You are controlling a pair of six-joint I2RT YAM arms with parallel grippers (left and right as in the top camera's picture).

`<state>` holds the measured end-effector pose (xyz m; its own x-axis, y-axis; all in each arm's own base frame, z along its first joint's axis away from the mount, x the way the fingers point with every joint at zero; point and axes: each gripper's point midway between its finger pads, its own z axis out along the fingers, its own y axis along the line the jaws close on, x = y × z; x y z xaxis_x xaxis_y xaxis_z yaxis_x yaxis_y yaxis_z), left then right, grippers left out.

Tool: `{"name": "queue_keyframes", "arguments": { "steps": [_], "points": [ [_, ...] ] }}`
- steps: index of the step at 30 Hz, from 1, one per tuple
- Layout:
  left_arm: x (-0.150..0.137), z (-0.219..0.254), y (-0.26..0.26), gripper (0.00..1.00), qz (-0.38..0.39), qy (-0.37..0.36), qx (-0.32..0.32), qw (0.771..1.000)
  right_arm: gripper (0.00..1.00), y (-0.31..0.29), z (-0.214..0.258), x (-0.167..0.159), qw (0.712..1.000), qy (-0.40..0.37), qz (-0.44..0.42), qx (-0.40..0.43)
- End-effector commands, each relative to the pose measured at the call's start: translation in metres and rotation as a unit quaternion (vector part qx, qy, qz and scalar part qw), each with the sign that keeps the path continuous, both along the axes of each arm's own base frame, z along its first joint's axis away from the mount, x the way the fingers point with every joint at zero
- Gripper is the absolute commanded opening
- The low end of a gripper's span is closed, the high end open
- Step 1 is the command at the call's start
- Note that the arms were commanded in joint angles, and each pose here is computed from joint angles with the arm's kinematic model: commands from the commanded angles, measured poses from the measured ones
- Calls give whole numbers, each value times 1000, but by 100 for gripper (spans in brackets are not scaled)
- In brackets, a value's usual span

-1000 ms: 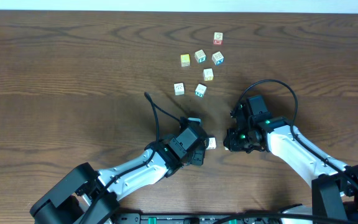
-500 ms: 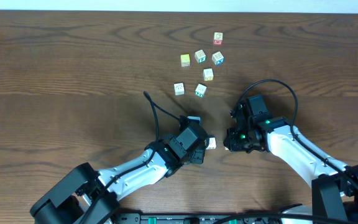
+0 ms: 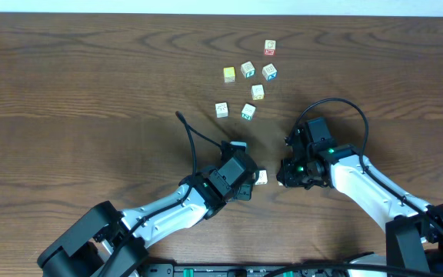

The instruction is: Lift 3 blocks

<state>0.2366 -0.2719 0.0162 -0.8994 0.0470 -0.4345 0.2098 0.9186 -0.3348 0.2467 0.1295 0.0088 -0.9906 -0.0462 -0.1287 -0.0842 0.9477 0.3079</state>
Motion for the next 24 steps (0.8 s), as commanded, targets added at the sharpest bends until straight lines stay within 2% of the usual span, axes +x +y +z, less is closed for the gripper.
{"name": "queue_keyframes", "arguments": {
  "steps": [1, 6, 10, 12, 24],
  "points": [
    [-2, -8, 8, 39, 6, 8, 20, 1000, 8, -1, -1, 0, 1000, -4, 5, -9],
    [-7, -10, 8, 39, 2, 21, 18, 1000, 8, -1, -1, 0, 1000, -4, 5, -9],
    [-7, -10, 8, 24, 4, 20, 18, 1000, 8, -1, -1, 0, 1000, -4, 5, -9],
    [-5, -9, 9, 21, 7, 17, 19, 1000, 8, -1, -1, 0, 1000, -4, 5, -9],
    [11, -2, 11, 25, 29, -23, 22, 999, 8, -1, -1, 0, 1000, -4, 5, -9]
  ]
}}
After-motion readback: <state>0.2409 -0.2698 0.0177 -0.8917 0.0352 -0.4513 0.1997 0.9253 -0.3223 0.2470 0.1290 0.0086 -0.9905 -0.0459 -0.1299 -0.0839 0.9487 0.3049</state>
